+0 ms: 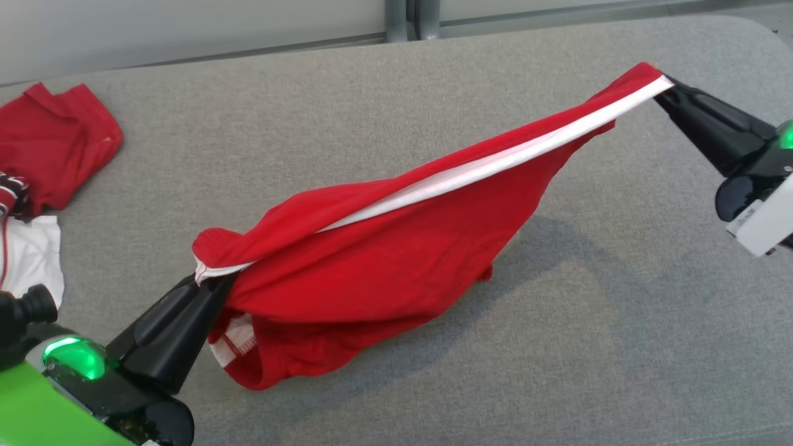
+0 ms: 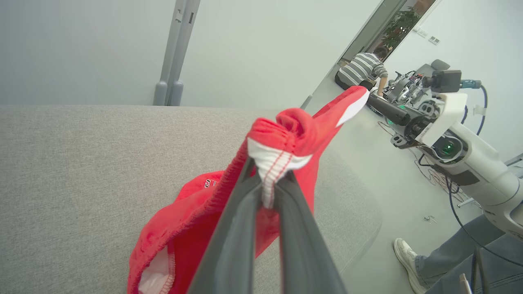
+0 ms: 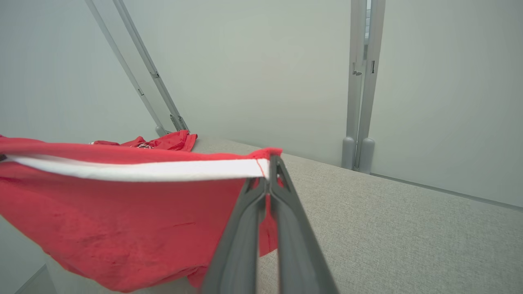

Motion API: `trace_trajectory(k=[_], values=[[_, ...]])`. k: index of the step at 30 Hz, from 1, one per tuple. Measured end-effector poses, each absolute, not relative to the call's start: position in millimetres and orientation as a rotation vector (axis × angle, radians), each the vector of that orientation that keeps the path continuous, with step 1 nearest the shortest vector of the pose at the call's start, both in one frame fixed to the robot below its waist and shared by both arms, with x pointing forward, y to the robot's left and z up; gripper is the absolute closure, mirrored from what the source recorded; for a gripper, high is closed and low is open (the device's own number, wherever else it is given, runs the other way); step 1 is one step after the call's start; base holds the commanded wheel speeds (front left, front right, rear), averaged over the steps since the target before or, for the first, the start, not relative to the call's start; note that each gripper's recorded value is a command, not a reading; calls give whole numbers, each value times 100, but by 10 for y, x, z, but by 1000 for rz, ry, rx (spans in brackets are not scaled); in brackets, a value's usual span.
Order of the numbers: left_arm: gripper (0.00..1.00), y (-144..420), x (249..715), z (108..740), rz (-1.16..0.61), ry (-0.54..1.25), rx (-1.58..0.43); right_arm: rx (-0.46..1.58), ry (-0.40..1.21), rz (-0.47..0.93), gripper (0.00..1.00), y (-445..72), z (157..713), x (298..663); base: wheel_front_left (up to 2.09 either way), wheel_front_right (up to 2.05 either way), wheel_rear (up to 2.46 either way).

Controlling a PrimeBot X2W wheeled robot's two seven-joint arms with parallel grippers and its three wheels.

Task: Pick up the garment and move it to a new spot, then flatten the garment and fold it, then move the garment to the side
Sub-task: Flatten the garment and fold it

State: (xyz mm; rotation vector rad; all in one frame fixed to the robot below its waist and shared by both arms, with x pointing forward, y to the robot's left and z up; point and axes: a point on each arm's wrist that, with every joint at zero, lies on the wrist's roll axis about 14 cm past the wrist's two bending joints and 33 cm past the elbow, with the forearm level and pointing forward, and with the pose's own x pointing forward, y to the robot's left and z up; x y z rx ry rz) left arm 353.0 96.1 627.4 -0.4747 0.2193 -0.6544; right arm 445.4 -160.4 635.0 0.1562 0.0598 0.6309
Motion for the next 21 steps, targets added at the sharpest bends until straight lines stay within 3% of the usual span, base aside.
trace_trajectory(k=[6, 10, 16, 21], values=[[100, 819, 3791, 6252, -715, 243, -440, 159, 63, 610, 100, -1701, 6335, 4525, 0, 0, 0], [100, 749, 4330, 6176, -723, 253, -431, 157, 62, 605, 100, -1641, 6286, 4830, 0, 0, 0], [100, 820, 5396, 6187, -638, 200, -381, 50, 24, 549, 100, -1602, 6321, 5582, 0, 0, 0], [100, 810, 6237, 6250, -556, 109, -321, -32, -156, 456, 100, -1477, 6659, 6360, 0, 0, 0]])
